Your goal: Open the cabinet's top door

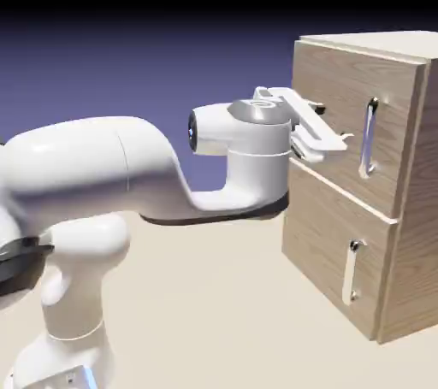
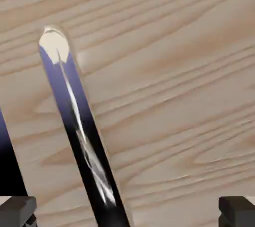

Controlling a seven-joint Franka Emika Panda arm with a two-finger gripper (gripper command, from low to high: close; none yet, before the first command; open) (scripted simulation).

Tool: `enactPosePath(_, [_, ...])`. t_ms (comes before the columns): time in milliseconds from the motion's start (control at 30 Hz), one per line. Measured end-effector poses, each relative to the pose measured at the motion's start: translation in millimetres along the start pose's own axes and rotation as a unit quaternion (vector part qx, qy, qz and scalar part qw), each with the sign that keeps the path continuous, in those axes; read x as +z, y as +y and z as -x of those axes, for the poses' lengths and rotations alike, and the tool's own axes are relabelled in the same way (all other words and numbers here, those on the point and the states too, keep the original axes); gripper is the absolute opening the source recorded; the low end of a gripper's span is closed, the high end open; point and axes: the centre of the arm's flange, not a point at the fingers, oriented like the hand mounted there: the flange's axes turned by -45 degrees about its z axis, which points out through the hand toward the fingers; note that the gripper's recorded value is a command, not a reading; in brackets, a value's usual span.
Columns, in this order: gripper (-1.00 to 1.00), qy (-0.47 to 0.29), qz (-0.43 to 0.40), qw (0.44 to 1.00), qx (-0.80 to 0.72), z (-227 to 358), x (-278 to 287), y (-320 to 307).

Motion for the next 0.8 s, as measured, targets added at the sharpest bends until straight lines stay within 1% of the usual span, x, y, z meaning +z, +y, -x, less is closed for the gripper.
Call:
enactPosePath(167, [0.00,-0.019,0.008,0.994,-0.104,-25.1,18.5,-19.3])
enactPosePath(200, [0.00,-0.019,0.008,0.994,-0.104,-25.1,18.5,-19.3])
enactPosePath(333, [0.00,-0.019,0.008,0.994,-0.104,-23.4,60.5,-18.9])
enactPosePath(367, [-1.00,-0.019,0.008,0.994,-0.104,-23.3,68.4,-18.3])
enactPosePath(433, [-1.00,-0.019,0.008,0.994,-0.104,-23.3,68.5,-18.3])
enactPosePath(600, [-1.00,-0.024,-0.037,0.994,-0.103,-27.2,38.6,-4.8])
enactPosePath(800, [-1.00,-0.028,-0.074,0.992,-0.102,-30.8,15.6,8.1])
